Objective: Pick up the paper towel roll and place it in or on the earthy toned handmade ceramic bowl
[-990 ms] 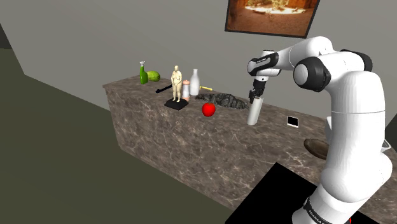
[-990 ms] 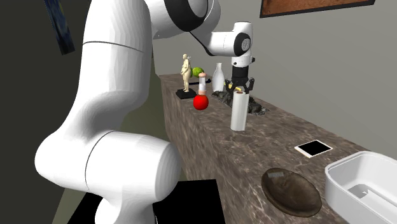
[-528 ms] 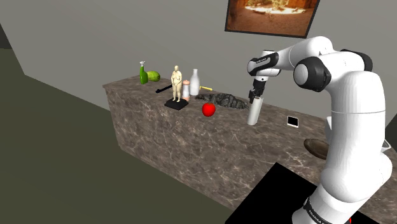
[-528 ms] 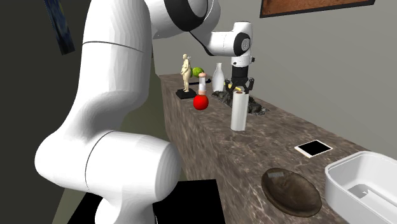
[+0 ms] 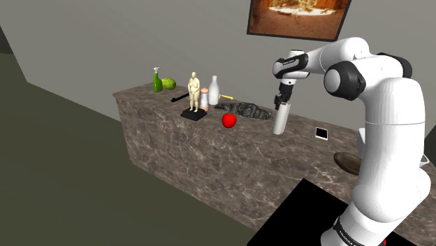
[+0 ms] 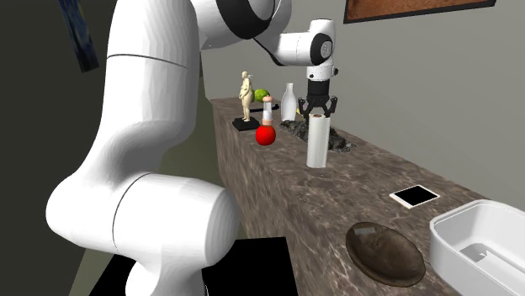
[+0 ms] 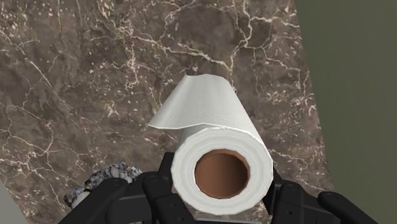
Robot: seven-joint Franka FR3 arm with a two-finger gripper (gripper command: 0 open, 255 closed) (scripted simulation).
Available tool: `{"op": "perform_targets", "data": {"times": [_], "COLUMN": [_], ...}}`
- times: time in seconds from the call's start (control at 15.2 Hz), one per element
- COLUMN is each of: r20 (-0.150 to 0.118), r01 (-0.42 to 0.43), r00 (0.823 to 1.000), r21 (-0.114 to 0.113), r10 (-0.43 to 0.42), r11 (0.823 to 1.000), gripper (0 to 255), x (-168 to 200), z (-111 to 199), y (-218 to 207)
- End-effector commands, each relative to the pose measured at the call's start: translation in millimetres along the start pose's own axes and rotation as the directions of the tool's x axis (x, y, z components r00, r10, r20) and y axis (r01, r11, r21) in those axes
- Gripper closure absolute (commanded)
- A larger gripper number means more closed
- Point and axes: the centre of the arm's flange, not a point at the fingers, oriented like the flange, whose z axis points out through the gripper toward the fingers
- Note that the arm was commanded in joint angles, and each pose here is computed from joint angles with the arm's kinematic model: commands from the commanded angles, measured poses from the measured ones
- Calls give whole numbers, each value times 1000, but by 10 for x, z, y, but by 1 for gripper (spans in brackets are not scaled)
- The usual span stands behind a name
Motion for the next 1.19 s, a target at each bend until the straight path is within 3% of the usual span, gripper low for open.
{"op": "perform_targets", "data": {"times": [0.0,1.06,1.12], "r20": [0,0,0], "r01": [0,0,0], "r00": [1000,1000,1000], "r21": [0,0,0], "r10": [0,0,0], "r11": [1000,1000,1000], "gripper": [255,255,255], "x": [3,51,-76], "z": [-104,-945,-974], "y": [10,57,81]}}
